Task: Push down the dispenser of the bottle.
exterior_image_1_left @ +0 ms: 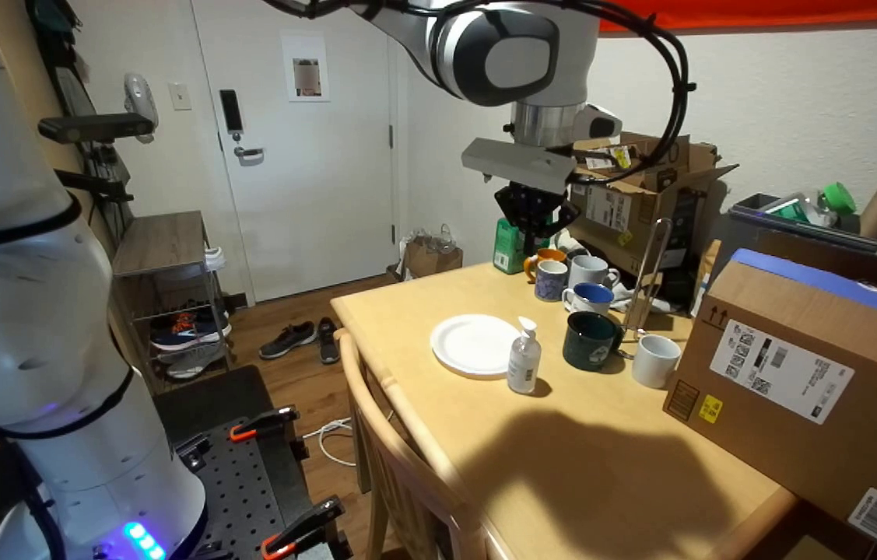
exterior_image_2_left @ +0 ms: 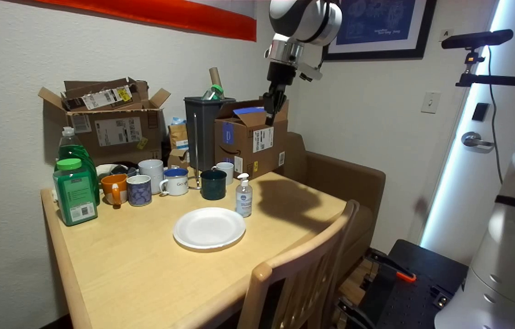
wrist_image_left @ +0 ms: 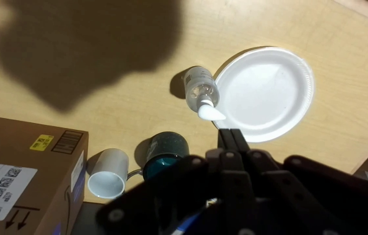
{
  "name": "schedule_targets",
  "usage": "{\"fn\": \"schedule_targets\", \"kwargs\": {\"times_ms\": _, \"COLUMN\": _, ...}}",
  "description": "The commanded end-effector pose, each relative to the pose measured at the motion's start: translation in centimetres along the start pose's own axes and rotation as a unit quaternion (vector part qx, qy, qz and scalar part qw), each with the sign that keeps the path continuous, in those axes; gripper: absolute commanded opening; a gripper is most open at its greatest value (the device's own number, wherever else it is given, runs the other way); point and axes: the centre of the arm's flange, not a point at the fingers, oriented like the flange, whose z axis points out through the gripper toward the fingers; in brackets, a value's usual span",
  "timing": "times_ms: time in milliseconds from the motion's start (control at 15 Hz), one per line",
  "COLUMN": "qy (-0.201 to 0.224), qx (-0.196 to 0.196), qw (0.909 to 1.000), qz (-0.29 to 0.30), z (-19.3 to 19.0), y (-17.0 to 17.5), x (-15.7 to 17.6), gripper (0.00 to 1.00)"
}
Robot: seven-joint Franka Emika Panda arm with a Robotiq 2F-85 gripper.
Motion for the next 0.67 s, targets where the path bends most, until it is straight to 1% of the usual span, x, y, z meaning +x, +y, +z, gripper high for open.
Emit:
{"fn": "schedule_targets", "kwargs": {"times_ms": 0, "qy": -0.014, "qx": 0.002, "qw": 0.9998, "qz": -0.011, "z": -0.2, "y": -0.4, "x": 1.5, "gripper": 0.0}}
{"fn": "schedule_targets", "kwargs": {"times_ms": 600, "qy": -0.025, "qx": 0.014, "qw": 0.9992, "qz": -0.028, "z": 1.6, "y": -1.6, "x": 3.2, "gripper": 0.0}}
